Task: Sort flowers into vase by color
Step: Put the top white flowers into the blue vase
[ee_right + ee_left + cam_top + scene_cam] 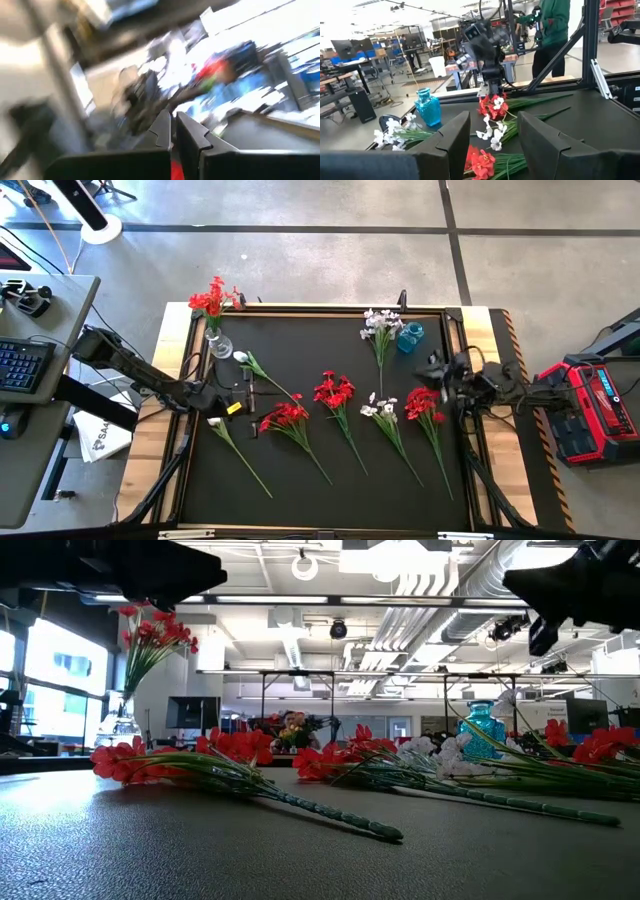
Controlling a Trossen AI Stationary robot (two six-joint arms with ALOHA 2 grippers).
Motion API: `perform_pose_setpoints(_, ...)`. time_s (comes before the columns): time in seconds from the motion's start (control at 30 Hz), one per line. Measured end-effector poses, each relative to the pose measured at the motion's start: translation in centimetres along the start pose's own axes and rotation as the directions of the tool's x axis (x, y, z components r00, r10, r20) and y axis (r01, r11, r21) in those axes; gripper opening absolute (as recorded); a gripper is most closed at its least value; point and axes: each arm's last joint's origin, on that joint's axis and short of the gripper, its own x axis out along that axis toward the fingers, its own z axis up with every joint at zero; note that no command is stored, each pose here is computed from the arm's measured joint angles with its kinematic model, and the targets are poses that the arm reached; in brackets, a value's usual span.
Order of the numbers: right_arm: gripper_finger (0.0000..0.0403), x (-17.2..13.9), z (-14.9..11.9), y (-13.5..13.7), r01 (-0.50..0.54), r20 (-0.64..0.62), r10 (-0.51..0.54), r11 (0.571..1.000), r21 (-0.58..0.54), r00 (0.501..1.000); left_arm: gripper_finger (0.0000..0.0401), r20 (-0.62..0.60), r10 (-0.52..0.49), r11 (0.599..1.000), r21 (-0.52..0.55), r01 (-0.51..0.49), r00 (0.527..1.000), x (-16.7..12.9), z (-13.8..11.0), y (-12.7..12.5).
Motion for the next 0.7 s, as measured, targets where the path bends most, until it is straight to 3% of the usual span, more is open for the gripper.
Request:
perform_pose_setpoints(0.1, 0.0000, 0.0, 1.2, 0.1, 0.075, 0.155, -0.085, 0.995, 0.069, 0.984, 0.0151, 0.001, 0.000, 1.000, -0.001, 0.000, 1.000, 0.0, 0.0, 0.0)
perform_pose_setpoints(0.2, 0.0000, 0.2, 1.7, 0.4, 0.015, 0.201, -0.030, 0.997, 0.075, 0.979, 0.0151, 0.000, 0.001, 1.000, -0.001, -0.001, 1.000, 0.0, 0.0, 0.0)
perform_pose_setpoints(0.3, 0.0000, 1.1, 0.9, 0.3, 0.025, 0.129, -0.030, 0.999, 0.037, 0.991, 0.0151, -0.003, 0.025, 0.999, 0.020, -0.025, 1.000, 0.1, 0.0, 0.2)
perform_pose_setpoints(0.5, 0.0001, 3.7, -2.5, -1.1, 0.244, -0.117, -0.237, 0.968, 0.055, 0.965, 0.0151, -0.021, 0.170, 0.985, 0.023, -0.169, 0.985, 0.4, -0.1, 1.3)
perform_pose_setpoints(0.6, 0.0005, 5.9, -3.2, -1.1, 0.324, -0.236, -0.319, 0.946, -0.016, 0.918, 0.0151, -0.032, 0.192, 0.981, 0.007, -0.192, 0.981, 0.5, -0.3, 1.6)
perform_pose_setpoints(0.7, 0.0025, 8.6, -3.5, -1.1, 0.438, -0.367, -0.465, 0.885, -0.159, 0.806, 0.0151, -0.035, 0.202, 0.979, -0.007, -0.203, 0.979, 0.6, -0.3, 1.8)
